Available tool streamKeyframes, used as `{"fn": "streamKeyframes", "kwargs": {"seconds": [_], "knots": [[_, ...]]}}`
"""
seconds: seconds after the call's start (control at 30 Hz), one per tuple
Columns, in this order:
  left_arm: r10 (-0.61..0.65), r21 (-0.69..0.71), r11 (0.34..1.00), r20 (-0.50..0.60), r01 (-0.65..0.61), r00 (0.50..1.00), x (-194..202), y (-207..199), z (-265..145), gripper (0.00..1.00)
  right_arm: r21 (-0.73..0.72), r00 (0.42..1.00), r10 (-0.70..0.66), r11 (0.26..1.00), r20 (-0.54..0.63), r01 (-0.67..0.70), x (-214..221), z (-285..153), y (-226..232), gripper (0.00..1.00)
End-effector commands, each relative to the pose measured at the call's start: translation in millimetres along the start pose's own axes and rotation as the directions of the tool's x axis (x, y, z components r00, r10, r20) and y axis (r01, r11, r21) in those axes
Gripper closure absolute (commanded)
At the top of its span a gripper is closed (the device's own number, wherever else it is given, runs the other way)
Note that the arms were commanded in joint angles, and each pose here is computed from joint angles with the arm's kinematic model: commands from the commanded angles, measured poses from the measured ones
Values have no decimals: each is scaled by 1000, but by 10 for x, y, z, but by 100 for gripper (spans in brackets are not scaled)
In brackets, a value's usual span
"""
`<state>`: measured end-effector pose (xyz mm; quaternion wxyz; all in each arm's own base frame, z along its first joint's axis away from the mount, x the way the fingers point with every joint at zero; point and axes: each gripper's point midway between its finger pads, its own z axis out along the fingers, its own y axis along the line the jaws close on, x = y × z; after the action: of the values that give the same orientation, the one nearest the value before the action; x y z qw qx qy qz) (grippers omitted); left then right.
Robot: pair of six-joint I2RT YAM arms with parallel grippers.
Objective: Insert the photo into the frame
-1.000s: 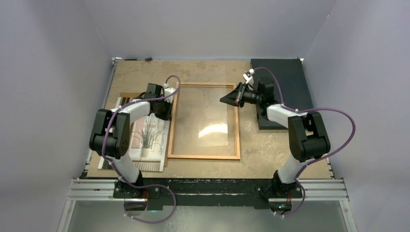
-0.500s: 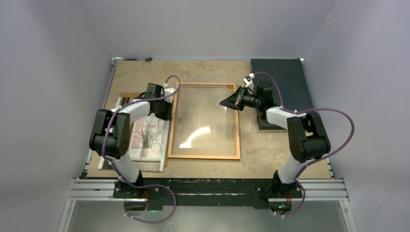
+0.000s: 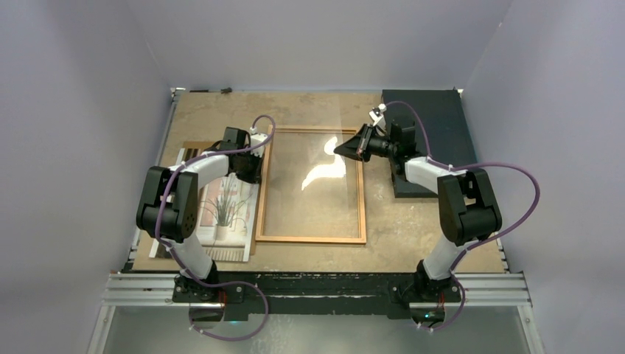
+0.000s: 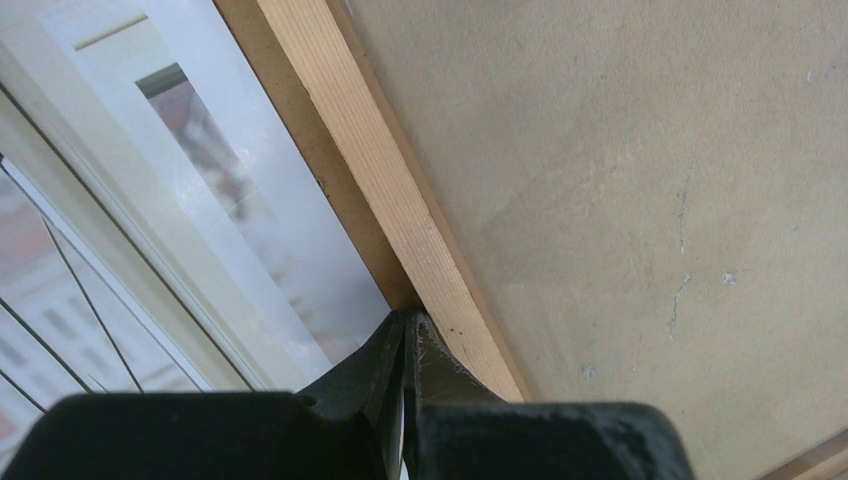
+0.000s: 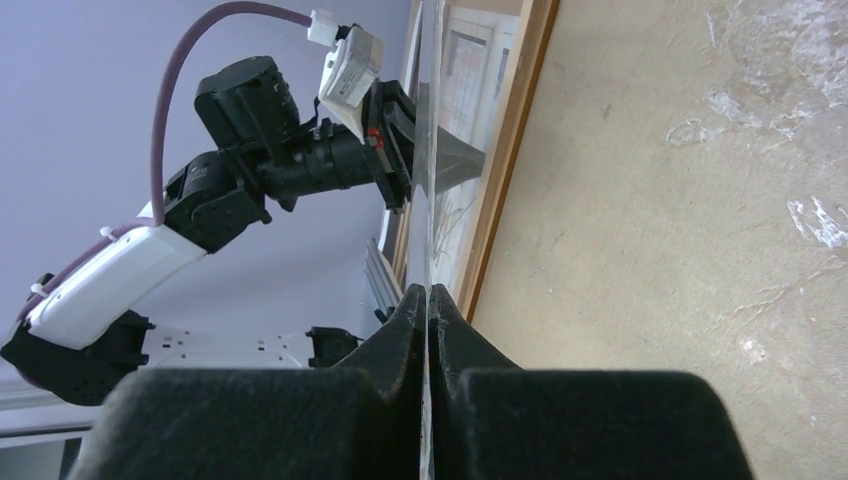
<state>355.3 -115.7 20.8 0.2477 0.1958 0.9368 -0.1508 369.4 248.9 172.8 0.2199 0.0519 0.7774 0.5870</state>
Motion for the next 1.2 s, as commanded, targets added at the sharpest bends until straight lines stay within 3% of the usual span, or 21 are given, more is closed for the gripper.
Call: {"fn": "streamKeyframes", "kwargs": {"seconds": [0.0,0.43,1.17], "knots": [[2,25,1000,-56,-1,998,163,-68,24,100,14,999,-30,999,-19,31,92,42,-80,100],[-2,27,1000,-58,4,998,192,-83,21,100,194,996,-89,977,15,84,34,-13,-390,100],[-3,25,1000,-50,4,999,222,-93,-13,100,256,996,-75,965,43,62,34,-72,-476,100]]}}
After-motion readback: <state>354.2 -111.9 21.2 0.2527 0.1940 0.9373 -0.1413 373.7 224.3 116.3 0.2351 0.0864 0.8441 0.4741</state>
